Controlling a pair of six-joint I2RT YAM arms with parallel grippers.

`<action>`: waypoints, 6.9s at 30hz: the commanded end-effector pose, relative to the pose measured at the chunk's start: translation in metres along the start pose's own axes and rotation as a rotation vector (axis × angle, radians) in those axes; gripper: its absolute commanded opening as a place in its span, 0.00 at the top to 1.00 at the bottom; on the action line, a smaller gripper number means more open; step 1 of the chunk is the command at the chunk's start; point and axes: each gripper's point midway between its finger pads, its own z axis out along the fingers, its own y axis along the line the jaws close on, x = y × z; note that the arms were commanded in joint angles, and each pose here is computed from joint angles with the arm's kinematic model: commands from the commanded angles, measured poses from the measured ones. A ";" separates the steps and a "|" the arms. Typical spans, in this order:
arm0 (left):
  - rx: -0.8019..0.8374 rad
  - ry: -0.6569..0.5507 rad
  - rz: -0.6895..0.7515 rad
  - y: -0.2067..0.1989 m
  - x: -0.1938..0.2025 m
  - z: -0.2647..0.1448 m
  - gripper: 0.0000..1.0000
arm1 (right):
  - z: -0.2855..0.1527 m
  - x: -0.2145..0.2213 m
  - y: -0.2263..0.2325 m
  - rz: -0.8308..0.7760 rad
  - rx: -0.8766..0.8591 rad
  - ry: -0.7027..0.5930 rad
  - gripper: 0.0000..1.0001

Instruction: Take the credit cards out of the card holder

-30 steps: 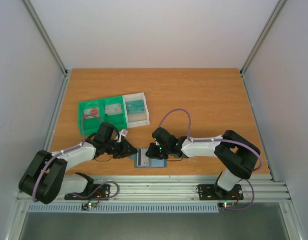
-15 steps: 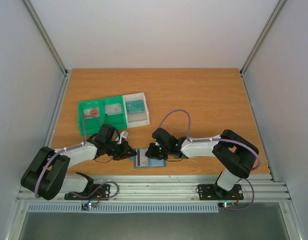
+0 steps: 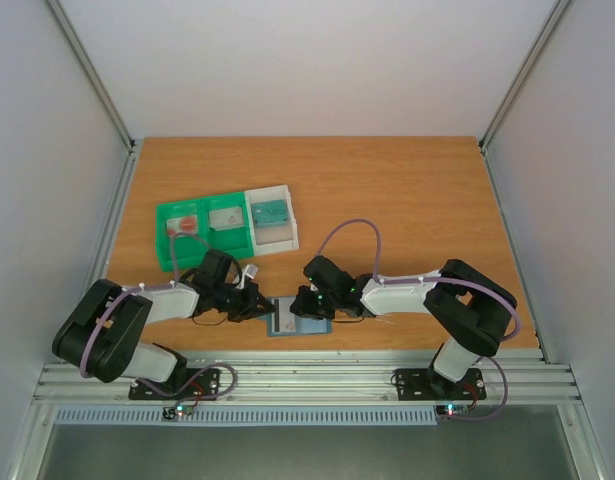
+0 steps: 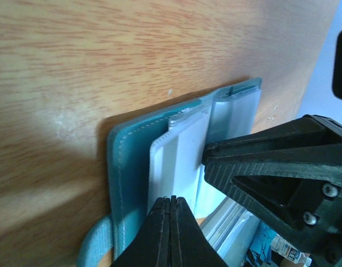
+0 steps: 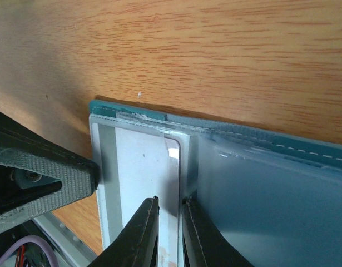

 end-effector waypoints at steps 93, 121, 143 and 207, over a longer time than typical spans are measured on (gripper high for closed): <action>-0.130 -0.086 -0.002 0.036 -0.007 0.003 1.00 | -0.023 -0.003 -0.002 0.014 -0.157 -0.017 0.84; -0.140 -0.092 -0.012 0.040 -0.008 0.005 0.99 | -0.027 -0.004 -0.017 -0.028 -0.077 -0.045 0.99; -0.102 -0.133 0.034 -0.013 -0.020 -0.023 0.70 | -0.108 -0.037 0.025 -0.477 0.034 -0.237 0.99; 0.378 -0.176 -0.259 -0.144 -0.002 -0.096 0.72 | -0.115 -0.024 0.133 -1.343 0.244 -0.613 0.99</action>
